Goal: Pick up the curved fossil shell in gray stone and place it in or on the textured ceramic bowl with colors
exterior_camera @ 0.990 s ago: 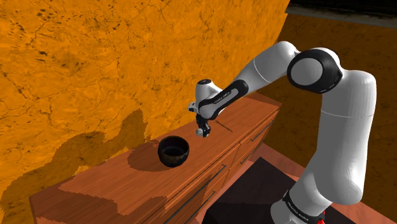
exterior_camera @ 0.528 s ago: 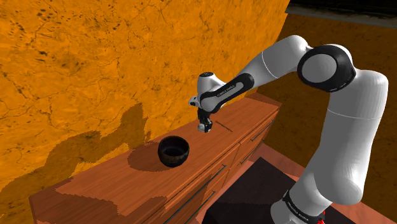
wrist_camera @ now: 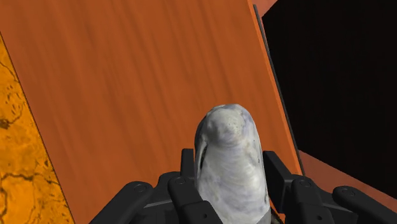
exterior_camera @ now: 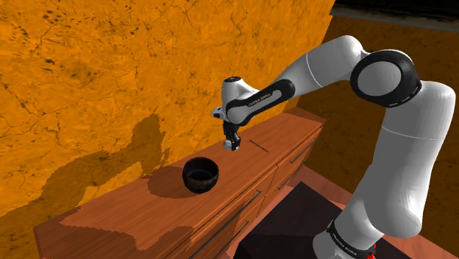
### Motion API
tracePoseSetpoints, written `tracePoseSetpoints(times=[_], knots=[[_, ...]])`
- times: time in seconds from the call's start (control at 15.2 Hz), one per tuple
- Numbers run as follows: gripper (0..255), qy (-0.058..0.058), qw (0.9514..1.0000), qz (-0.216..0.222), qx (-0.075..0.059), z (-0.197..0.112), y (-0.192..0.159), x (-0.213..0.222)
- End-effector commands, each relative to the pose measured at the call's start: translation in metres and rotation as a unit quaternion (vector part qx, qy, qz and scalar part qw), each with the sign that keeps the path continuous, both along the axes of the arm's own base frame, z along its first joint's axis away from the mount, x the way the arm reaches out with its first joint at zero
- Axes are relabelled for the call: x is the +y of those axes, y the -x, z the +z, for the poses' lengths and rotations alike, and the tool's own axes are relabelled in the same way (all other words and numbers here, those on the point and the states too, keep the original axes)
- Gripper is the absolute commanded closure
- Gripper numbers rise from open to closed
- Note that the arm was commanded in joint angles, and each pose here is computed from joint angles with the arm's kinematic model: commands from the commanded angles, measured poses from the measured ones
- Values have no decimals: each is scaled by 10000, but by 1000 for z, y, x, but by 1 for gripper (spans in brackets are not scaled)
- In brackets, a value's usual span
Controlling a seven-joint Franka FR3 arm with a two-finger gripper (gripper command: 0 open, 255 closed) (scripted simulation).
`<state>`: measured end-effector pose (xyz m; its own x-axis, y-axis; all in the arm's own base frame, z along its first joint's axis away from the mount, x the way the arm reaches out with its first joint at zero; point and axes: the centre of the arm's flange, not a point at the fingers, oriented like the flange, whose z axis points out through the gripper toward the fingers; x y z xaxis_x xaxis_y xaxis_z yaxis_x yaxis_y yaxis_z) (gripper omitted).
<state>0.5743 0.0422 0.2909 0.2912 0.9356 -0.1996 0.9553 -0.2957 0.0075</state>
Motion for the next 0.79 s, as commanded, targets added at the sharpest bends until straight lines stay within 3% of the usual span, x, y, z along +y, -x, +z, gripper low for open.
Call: tracePoseSetpoints(times=[0.0, 0.59, 0.73], knots=[[255, -1, 10000, -5, 1, -3, -5, 27], [255, -1, 10000, -5, 1, -3, -22, 144], [255, -1, 10000, -5, 1, -9, -24, 153]])
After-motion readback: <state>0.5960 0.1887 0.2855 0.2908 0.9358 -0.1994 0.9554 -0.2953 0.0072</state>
